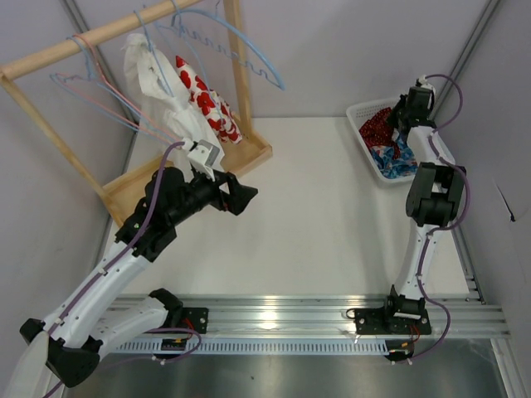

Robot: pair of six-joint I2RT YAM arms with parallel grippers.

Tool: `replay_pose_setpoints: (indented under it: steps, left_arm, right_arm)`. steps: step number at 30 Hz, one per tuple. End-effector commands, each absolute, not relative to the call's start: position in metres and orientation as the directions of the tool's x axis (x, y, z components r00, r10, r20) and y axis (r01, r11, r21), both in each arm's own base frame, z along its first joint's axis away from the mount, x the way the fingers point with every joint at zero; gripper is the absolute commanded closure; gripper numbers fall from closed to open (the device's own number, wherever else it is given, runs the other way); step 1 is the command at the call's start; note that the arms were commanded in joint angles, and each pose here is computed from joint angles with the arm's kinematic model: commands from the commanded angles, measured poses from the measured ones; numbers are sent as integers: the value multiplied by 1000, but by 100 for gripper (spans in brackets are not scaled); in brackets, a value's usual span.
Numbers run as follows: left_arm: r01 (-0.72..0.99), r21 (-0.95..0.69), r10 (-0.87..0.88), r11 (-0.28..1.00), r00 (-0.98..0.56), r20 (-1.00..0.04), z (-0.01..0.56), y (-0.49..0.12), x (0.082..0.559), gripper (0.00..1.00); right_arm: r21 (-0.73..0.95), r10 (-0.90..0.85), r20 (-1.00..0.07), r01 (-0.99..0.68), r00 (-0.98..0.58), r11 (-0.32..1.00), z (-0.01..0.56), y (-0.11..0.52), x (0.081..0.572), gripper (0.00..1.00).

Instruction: Place the skirt on the hanger

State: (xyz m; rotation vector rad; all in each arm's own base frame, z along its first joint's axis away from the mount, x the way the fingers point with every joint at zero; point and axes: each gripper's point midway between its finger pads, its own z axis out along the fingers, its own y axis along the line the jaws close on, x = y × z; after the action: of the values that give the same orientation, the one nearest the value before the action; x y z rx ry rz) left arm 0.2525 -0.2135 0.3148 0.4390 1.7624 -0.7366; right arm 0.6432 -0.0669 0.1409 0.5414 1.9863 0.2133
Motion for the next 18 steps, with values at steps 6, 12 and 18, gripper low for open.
replay_pose_setpoints:
  steps: [6, 12, 18]
  left_arm:
    - [707, -249, -79, 662, -265, -961, 337, -220, 241, 1]
    - [726, -260, -62, 637, -287, -956, 335, -226, 239, 1]
    - [733, -253, -71, 632, -270, -960, 340, -223, 234, 0]
  right_arm:
    - [373, 373, -925, -7, 70, 928, 438, -17, 591, 100]
    - [297, 325, -915, -146, 239, 944, 557, 35, 499, 100]
    - [263, 364, -882, -331, 297, 906, 602, 80, 404, 100]
